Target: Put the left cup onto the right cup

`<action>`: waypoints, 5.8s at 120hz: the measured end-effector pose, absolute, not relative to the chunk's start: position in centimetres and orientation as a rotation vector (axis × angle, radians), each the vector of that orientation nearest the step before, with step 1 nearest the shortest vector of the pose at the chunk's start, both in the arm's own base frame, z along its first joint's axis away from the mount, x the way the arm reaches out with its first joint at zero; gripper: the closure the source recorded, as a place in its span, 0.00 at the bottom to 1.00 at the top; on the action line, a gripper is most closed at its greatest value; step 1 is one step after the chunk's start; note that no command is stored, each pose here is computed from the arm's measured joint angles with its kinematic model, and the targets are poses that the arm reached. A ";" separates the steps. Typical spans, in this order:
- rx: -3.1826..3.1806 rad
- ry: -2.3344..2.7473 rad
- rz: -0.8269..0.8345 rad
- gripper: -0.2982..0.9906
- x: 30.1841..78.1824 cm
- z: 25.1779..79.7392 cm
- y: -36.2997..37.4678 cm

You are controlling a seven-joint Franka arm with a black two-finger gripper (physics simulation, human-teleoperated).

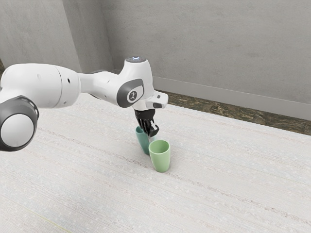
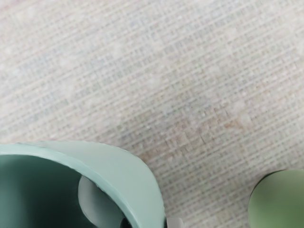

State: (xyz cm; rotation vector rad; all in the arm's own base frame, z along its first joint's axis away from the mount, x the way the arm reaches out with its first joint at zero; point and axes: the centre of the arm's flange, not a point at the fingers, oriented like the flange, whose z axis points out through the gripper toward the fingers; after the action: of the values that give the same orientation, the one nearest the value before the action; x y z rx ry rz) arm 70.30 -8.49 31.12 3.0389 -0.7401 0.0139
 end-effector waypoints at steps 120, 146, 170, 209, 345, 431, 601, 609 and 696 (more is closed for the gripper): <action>3.078 -0.755 0.117 0.84 68.2 39.3 -9.1; 3.082 -0.760 0.144 0.84 67.7 41.1 -9.6; 3.088 -0.759 0.158 0.84 67.2 43.0 -9.7; 3.079 -0.773 0.143 0.84 66.8 43.7 -10.8; 3.112 -0.708 0.108 0.84 62.9 44.5 -17.5; 3.117 -0.620 0.108 0.84 61.9 44.4 -20.8; 3.150 -0.512 0.097 0.84 62.0 43.1 -20.7; 3.151 -0.511 0.094 0.84 62.1 42.9 -20.7; 3.162 -0.521 0.100 0.84 62.7 42.4 -20.5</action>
State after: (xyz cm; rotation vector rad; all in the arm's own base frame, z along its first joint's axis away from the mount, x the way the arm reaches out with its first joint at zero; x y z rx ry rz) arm 62.70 -20.51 42.40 3.1620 -0.5207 0.1000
